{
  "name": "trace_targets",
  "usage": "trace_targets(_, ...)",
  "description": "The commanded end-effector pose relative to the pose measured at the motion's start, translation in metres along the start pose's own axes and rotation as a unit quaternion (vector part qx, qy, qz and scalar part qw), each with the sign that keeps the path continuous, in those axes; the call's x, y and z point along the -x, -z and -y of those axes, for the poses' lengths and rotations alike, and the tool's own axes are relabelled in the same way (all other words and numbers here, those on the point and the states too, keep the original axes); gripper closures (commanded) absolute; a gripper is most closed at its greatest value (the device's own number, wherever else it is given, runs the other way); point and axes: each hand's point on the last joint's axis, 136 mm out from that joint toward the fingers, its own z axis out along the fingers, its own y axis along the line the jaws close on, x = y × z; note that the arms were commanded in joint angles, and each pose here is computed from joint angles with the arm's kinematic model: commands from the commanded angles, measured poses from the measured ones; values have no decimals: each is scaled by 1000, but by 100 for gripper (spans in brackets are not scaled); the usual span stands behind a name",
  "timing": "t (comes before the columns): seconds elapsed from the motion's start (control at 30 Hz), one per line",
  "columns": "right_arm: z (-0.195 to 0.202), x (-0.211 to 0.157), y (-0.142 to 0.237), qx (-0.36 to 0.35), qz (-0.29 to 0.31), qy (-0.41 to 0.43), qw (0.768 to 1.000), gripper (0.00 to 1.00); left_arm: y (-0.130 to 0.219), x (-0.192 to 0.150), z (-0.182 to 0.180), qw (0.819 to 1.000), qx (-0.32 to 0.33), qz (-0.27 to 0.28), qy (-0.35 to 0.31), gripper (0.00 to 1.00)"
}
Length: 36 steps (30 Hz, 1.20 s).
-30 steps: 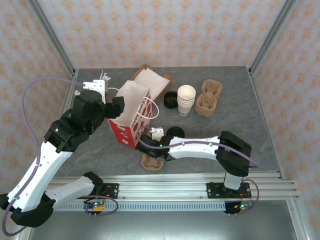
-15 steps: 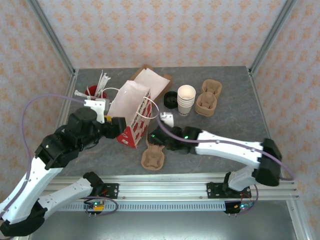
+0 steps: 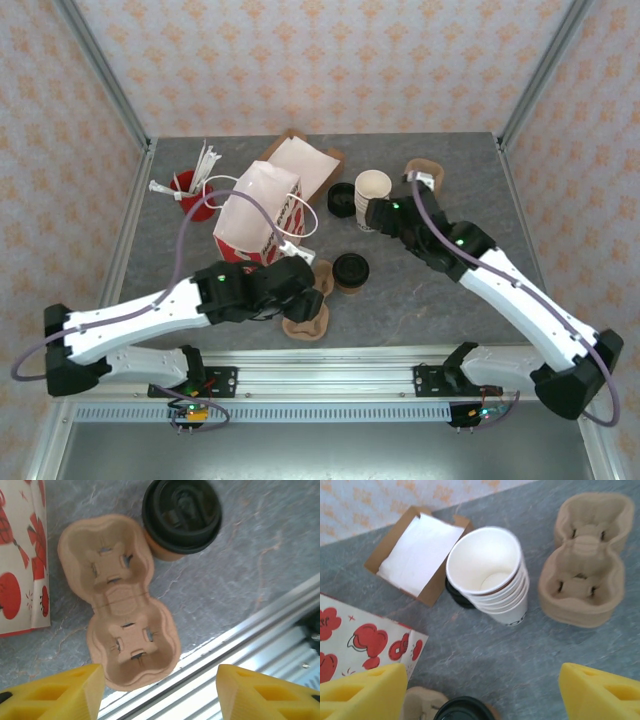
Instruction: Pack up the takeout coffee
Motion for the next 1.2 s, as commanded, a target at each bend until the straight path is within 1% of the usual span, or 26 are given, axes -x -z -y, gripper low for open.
trace_targets(0.0, 25, -6, 6, -21, -5, 21, 1000, 19, -26, -4, 2, 1000, 23, -8, 20, 39)
trace_targets(0.1, 32, -4, 6, -25, 8, 22, 999, 18, -52, -13, 4, 998, 48, -42, 4, 41)
trace_targets(0.17, 31, -7, 0, -23, 4, 28, 999, 18, -66, -16, 1, 995, 75, -58, -6, 42)
trace_targets(0.2, 31, -9, -2, -26, 0, 32, 999, 18, -72, -17, 0, 995, 78, -65, -5, 43)
trace_targets(0.33, 32, -10, -9, -34, -8, 49, 998, 17, -91, -22, -9, 993, 88, -79, 18, 46)
trace_targets(0.5, 34, -10, -13, -38, -5, 56, 998, 17, -108, -25, -18, 991, 88, -90, 41, 46)
trace_targets(0.7, 38, -13, -15, -45, -9, 64, 997, 17, -121, -25, -32, 989, 99, -92, 59, 47)
trace_targets(0.97, 37, -17, -19, -42, -15, 64, 997, 16, -128, -23, -38, 988, 110, -86, 63, 51)
trace_targets(1.17, 37, -20, -21, -41, -20, 66, 997, 16, -133, -25, -39, 988, 111, -87, 69, 51)
